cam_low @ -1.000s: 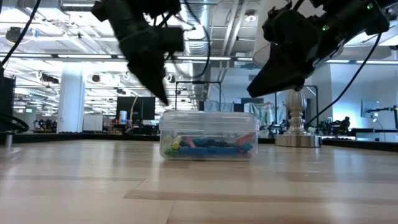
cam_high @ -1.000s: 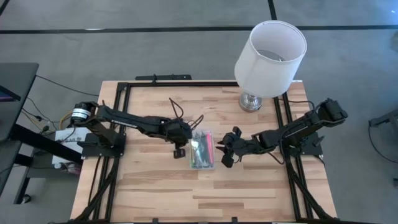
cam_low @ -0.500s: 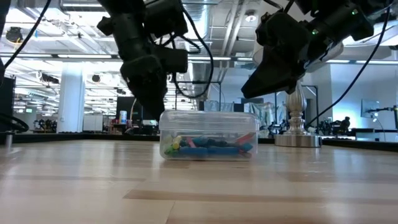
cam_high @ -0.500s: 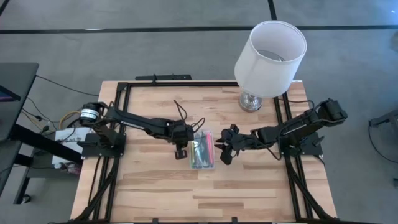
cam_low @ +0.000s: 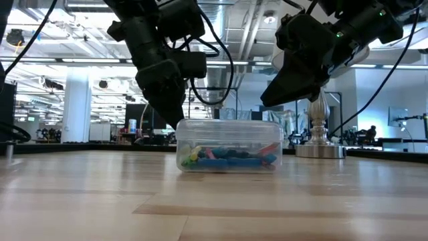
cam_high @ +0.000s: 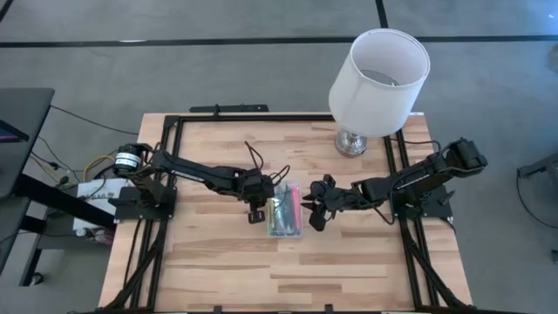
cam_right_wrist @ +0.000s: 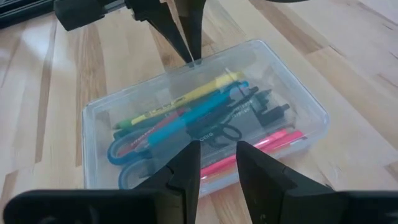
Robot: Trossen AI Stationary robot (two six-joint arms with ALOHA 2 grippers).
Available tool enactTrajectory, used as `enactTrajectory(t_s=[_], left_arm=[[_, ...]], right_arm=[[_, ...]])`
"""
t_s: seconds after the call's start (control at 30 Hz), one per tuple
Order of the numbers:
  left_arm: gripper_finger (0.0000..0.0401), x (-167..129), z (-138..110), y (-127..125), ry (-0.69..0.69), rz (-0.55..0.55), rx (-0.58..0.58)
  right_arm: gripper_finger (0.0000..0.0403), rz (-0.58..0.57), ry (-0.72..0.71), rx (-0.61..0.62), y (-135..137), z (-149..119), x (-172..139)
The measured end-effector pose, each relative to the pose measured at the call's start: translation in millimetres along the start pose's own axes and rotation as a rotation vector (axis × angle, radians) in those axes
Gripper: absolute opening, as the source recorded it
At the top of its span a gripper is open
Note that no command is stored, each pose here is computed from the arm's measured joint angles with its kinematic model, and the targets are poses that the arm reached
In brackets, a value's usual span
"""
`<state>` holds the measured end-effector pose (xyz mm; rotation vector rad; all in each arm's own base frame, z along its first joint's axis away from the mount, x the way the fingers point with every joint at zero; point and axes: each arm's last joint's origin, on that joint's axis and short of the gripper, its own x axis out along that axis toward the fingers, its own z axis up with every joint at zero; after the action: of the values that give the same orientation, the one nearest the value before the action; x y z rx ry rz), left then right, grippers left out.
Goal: Pick & place school supplies into a supply box
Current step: Close the transparent supply box, then return to Home Position
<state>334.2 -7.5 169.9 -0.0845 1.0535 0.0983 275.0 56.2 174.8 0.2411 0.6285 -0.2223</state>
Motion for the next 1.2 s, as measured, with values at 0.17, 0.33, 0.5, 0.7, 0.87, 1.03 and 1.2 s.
enactTrajectory(t_s=[0.17,0.33,0.5,0.7,0.87,1.03,1.2], left_arm=[[0.0024,0,0,0,-0.001,0.005,0.006],[0.0024,-7,2,0,-0.024,0.0,-0.022],[0.0024,-60,26,-2,-0.243,-0.099,0.003],[0.0024,-164,41,6,-0.617,0.022,-0.011],[0.0024,-241,17,16,-0.823,0.112,0.031],[0.0024,-273,-27,23,-0.818,0.131,0.081],[0.0024,-259,-71,28,-0.885,0.111,0.033]], right_arm=[[0.0098,0.0,0.0,0.0,0,0,0],[0.0098,0.016,-0.006,0.005,0,2,-2],[0.0098,0.076,-0.117,0.041,5,32,-25],[0.0098,0.097,-0.248,-0.019,0,80,-84],[0.0098,0.091,-0.353,-0.177,-10,91,-141],[0.0098,0.032,-0.402,-0.188,-29,64,-173],[0.0098,0.075,-0.503,-0.098,-51,21,-181]])
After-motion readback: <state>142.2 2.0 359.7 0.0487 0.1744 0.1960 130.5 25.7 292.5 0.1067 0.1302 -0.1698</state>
